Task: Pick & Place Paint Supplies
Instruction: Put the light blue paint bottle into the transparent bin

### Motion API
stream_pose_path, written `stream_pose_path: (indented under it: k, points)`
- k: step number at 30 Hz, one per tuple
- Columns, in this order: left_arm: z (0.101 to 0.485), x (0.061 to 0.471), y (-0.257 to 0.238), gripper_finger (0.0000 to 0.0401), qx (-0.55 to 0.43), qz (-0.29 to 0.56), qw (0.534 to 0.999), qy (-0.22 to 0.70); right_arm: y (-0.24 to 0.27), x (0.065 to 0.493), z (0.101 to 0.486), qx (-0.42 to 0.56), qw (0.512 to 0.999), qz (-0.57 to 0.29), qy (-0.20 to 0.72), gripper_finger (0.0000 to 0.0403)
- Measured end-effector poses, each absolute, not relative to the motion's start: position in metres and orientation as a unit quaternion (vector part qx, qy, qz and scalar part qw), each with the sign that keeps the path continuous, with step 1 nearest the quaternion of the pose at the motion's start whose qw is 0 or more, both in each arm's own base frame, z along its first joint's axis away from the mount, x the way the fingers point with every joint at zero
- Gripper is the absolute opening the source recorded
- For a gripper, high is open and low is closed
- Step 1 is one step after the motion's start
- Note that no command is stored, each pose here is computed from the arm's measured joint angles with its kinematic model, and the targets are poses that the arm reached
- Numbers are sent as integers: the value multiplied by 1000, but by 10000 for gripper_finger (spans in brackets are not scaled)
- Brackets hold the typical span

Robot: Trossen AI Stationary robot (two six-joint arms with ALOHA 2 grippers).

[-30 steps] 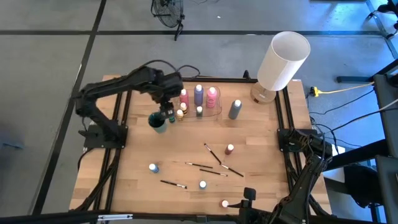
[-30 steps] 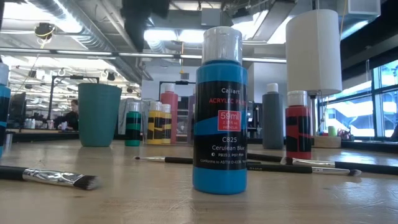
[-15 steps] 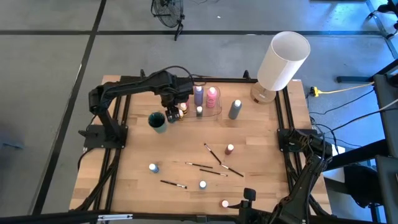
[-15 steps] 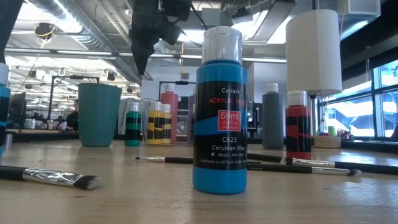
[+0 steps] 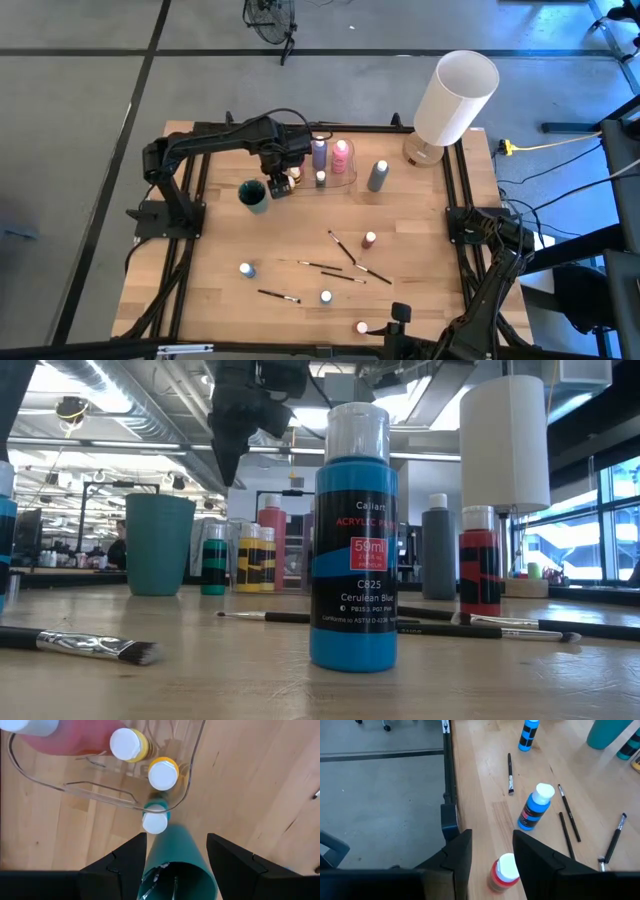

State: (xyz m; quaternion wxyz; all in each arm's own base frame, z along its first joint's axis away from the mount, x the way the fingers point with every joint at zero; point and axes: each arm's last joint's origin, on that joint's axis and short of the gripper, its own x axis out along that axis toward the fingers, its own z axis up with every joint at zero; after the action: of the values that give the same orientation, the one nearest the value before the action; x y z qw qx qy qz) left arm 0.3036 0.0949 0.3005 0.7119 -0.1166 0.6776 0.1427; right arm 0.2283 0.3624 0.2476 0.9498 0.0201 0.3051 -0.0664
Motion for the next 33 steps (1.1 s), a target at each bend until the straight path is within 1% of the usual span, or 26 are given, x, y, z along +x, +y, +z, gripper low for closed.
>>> stream_pose_path:
  k: [12,18,25,29,33]
  points:
    - [301,308,96,203,-114,129,731,660,362,228,248,10,950,-62,307,144]
    - [300,307,98,203,-116,129,729,662,363,228,248,12,949,-60,308,144]
    - [275,298,103,203,-123,134,697,694,363,228,248,14,949,-58,309,144]
    - [266,298,103,203,-109,129,696,698,363,228,248,13,949,-59,309,144]
    - [265,302,104,203,-102,128,710,685,363,228,247,8,949,-59,310,144]
